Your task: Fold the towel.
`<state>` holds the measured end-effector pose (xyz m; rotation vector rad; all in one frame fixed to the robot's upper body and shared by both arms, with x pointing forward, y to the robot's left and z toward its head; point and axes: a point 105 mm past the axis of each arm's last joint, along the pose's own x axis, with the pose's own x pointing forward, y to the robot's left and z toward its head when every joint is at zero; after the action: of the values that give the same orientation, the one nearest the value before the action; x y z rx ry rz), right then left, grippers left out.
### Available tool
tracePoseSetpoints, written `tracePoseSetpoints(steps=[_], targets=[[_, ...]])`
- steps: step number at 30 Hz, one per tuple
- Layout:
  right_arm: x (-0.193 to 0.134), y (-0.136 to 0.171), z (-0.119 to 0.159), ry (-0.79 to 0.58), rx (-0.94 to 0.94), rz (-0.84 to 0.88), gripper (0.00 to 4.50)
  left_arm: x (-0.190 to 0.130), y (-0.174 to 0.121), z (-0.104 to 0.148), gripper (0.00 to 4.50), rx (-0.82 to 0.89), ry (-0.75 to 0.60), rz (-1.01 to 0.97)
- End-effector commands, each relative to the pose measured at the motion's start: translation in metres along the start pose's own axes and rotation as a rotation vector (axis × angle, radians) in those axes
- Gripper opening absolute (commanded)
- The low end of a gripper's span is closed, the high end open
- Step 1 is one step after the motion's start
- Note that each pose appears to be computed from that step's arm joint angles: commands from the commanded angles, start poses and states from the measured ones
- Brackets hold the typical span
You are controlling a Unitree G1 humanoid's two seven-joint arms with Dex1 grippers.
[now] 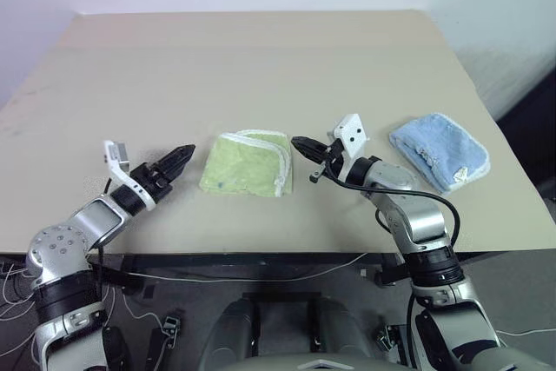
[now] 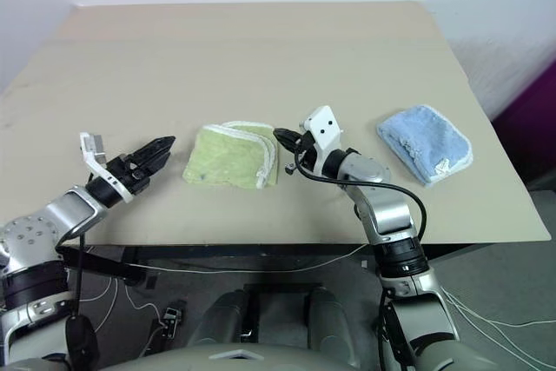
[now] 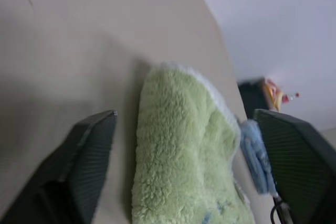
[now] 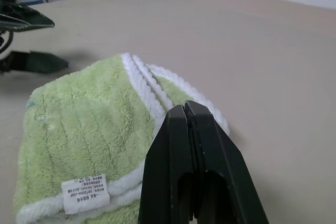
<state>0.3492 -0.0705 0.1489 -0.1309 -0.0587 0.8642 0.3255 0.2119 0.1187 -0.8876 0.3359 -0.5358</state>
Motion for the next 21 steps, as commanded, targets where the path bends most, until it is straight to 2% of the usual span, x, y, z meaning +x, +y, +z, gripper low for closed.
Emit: tracePoseSetpoints(steps=[1,14,21], targets=[[-0.003,-0.001,0.014,-0.052,-0.034,-0.016,0.0,0.011,-0.003,-0.015,4.46,0.008,0.097,-0.026],[-0.008,-0.004,0.018,-0.062,-0.039,-0.059,0.0,0.031,-0.024,-0.045,4.46,-0.057,0.259,-0.152],[-0.009,-0.006,0.019,-0.066,-0.044,-0.073,0.0,0.034,-0.03,-0.051,4.46,-0.068,0.275,-0.174]])
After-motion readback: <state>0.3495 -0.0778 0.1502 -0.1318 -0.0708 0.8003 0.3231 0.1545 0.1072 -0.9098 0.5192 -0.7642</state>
